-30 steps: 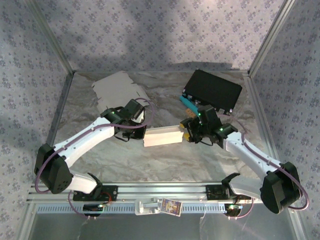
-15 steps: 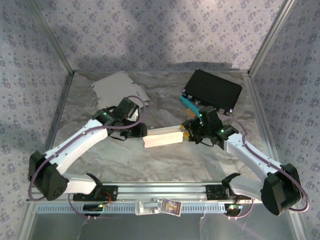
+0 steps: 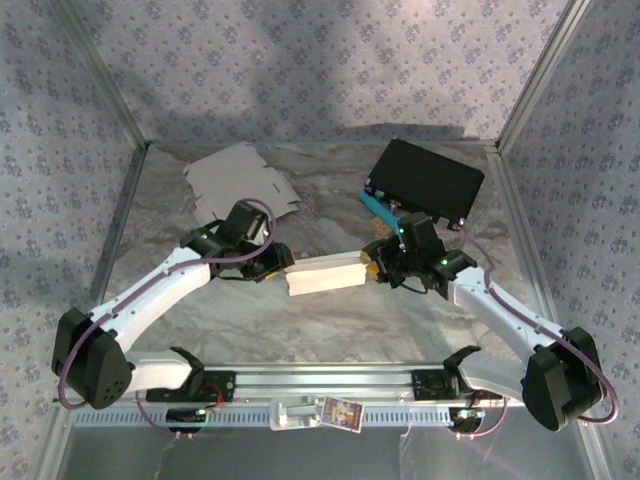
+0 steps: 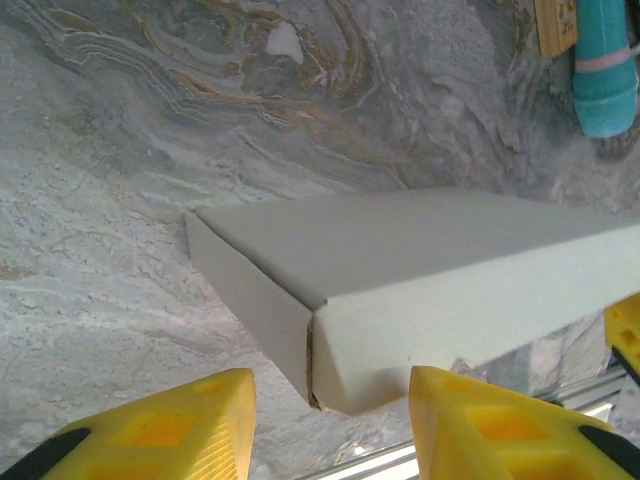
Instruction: Fold the paper box
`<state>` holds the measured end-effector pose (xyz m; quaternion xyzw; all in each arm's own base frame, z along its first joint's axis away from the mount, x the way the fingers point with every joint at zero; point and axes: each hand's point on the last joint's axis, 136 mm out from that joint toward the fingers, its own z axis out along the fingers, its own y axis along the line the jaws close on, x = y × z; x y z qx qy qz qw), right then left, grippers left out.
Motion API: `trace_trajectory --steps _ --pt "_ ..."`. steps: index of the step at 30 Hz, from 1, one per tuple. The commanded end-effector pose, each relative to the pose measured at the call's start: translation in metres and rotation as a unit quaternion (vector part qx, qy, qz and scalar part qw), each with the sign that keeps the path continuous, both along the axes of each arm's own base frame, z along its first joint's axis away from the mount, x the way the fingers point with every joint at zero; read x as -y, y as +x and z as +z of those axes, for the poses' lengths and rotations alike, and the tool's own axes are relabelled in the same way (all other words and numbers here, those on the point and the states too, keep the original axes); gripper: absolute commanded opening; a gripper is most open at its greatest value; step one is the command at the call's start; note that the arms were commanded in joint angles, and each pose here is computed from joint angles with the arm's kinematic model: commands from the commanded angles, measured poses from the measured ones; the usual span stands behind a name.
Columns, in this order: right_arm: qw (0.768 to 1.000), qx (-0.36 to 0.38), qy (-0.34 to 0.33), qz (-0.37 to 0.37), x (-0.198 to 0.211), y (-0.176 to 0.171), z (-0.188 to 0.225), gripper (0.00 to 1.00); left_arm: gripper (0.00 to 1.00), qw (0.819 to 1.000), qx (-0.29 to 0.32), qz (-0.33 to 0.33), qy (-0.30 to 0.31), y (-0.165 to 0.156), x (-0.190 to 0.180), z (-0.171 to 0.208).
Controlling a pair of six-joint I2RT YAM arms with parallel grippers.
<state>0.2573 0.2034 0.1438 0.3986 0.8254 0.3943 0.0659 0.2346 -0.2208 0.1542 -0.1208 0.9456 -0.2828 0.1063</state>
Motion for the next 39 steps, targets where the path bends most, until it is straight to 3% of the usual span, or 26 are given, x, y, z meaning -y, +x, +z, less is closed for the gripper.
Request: trace_trajectory --steps 1,11,26,33,39 --pt "0.992 -0.103 -0.077 -0.003 0.025 -0.036 -0.055 0.36 0.44 0.999 0.004 0.029 -0.035 0.006 0.004 0.006" --pt "0.991 -0.106 -0.078 -0.002 0.024 -0.037 -0.056 0.35 0.42 0.998 0.005 0.045 -0.034 0.005 -0.003 0.009" --pt "0.990 -0.110 -0.084 -0.002 0.026 -0.039 -0.056 0.35 0.30 0.999 -0.037 0.036 0.009 -0.019 -0.020 -0.042" --pt "0.990 -0.111 -0.085 -0.001 0.027 -0.038 -0.057 0.35 0.29 0.998 -0.053 0.038 0.024 -0.032 -0.030 -0.062" --pt "0.992 -0.092 -0.084 0.004 0.027 -0.029 -0.044 0.36 0.20 0.997 -0.063 0.032 0.036 -0.036 -0.033 -0.075"
